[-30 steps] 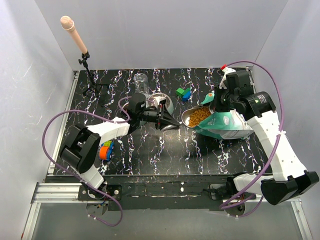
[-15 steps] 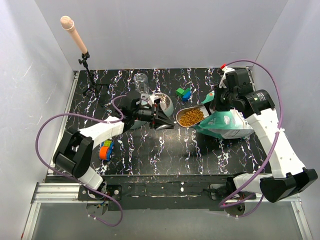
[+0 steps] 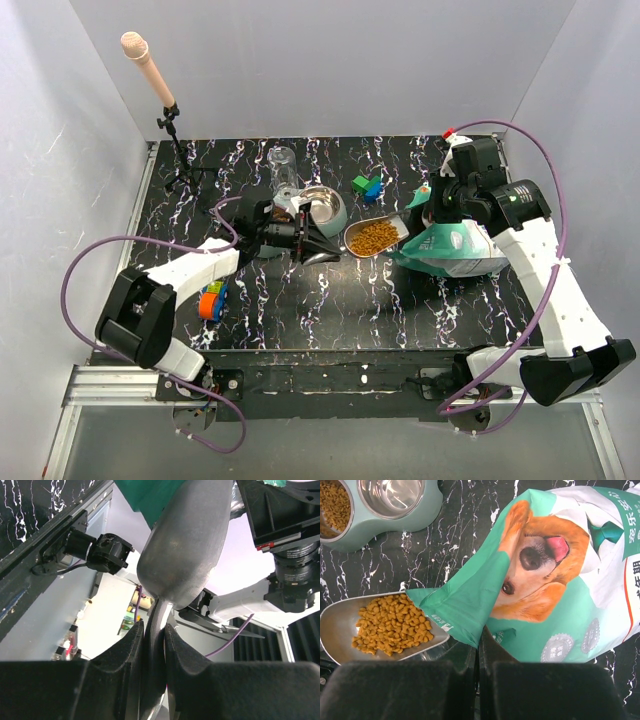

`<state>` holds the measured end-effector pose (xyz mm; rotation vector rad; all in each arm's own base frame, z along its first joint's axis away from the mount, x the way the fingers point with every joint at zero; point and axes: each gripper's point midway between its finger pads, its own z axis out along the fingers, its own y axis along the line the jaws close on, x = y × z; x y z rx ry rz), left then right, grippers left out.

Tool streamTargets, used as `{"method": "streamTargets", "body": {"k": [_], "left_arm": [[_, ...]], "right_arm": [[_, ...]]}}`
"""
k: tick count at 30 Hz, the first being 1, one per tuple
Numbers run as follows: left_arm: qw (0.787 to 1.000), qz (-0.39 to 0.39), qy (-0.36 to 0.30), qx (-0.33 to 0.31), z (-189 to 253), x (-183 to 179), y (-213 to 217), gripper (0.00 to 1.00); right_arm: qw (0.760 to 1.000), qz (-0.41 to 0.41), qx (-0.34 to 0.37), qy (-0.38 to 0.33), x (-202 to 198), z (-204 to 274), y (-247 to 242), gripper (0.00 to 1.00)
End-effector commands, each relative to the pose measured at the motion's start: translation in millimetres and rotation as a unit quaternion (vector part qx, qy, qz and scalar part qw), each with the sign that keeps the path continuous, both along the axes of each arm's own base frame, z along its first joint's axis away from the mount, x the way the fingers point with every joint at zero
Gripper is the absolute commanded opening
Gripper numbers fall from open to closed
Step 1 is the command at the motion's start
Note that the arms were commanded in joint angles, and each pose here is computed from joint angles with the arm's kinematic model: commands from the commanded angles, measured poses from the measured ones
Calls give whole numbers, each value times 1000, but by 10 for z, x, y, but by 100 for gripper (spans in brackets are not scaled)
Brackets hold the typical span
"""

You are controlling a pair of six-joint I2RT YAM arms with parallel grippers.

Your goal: Serve the pet food

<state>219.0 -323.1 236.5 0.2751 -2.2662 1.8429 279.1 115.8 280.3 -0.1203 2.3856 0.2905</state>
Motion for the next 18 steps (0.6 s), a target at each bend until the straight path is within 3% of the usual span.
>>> {"method": "streamTargets", "body": {"k": [1,12,18], "left_arm": [[998,56,-3,-28,239,150,145,0],[996,75,-37,-30,594,83,408,0],[994,104,-44,-8,616,227,625,0]], "right_arm": [[998,-18,2,-65,38,322,-118,1],[998,-17,2,-62,46,289,-114,1],[998,-16,4,-61,49,278,-101,1]]}}
